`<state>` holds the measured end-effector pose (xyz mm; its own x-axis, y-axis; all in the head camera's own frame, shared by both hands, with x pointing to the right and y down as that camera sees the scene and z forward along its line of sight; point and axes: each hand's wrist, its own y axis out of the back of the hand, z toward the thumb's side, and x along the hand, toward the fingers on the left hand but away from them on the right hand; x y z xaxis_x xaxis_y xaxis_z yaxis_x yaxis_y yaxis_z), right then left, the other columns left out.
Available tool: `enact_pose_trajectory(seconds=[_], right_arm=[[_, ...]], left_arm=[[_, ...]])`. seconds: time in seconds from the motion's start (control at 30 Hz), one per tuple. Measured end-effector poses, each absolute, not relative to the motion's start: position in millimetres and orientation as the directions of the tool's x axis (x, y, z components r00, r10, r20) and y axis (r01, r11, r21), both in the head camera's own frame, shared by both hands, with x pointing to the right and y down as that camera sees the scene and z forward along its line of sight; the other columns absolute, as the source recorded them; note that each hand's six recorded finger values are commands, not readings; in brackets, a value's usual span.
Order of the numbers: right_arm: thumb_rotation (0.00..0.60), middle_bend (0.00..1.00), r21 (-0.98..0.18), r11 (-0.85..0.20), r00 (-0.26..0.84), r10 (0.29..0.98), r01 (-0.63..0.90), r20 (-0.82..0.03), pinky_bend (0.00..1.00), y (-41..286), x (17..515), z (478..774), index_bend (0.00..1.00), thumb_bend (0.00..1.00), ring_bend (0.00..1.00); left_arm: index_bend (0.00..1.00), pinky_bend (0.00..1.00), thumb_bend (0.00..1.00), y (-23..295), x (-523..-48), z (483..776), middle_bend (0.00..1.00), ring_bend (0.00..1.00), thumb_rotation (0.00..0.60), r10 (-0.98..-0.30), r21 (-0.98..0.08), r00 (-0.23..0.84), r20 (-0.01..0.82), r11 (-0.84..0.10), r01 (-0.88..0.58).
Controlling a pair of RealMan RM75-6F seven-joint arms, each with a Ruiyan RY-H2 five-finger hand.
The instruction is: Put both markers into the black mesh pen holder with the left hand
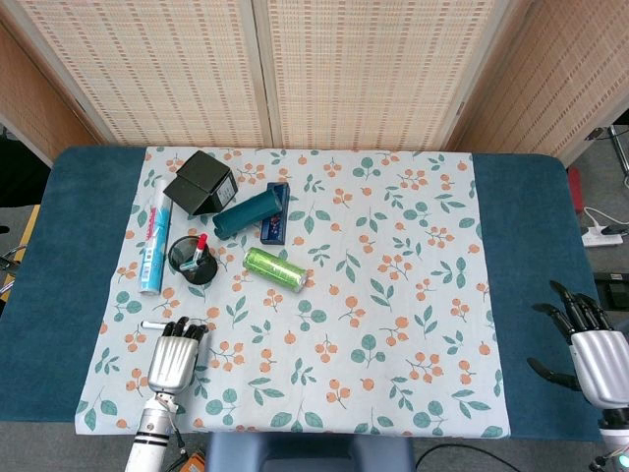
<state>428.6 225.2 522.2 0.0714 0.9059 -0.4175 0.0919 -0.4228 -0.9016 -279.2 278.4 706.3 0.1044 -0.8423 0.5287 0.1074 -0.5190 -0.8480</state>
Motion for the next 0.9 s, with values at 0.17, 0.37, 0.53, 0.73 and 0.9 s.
enact_pose_trajectory(seconds=[0.17, 0.37, 0.53, 0.73, 0.9], right_arm=[[0.600, 0.04, -0.897, -0.433, 0.069, 0.901, 0.086, -0.428, 0.12, 224.8, 428.6, 525.8, 0.28, 0.06, 0.13], [0.600, 0.04, -0.893, -0.443, 0.069, 0.896, 0.077, -0.438, 0.12, 224.5, 427.0, 529.7, 0.29, 0.06, 0.13], [0.600, 0.04, -0.892, -0.445, 0.067, 0.895, 0.073, -0.441, 0.12, 224.3, 426.1, 531.3, 0.29, 0.06, 0.13], [0.600, 0.04, -0.891, -0.448, 0.069, 0.894, 0.073, -0.443, 0.12, 224.7, 425.7, 531.5, 0.29, 0.06, 0.13], [0.600, 0.04, -0.893, -0.444, 0.066, 0.896, 0.074, -0.440, 0.12, 224.5, 426.8, 530.0, 0.29, 0.06, 0.13]], left_arm=[[0.35, 0.28, 0.34, 268.3, -281.5, 713.0, 0.41, 0.20, 0.600, -0.841, -0.846, 0.100, 0.531, -0.520, 0.116], [0.35, 0.28, 0.34, 258.4, -287.7, 714.0, 0.41, 0.20, 0.600, -0.848, -0.851, 0.085, 0.523, -0.512, 0.118], [0.35, 0.28, 0.34, 252.2, -290.4, 712.7, 0.40, 0.20, 0.600, -0.856, -0.857, 0.082, 0.511, -0.501, 0.119], [0.35, 0.28, 0.34, 248.6, -290.2, 716.8, 0.38, 0.20, 0.600, -0.852, -0.853, 0.080, 0.517, -0.506, 0.127], [0.35, 0.28, 0.34, 252.1, -291.5, 726.3, 0.38, 0.20, 0.600, -0.840, -0.839, 0.070, 0.538, -0.527, 0.134]])
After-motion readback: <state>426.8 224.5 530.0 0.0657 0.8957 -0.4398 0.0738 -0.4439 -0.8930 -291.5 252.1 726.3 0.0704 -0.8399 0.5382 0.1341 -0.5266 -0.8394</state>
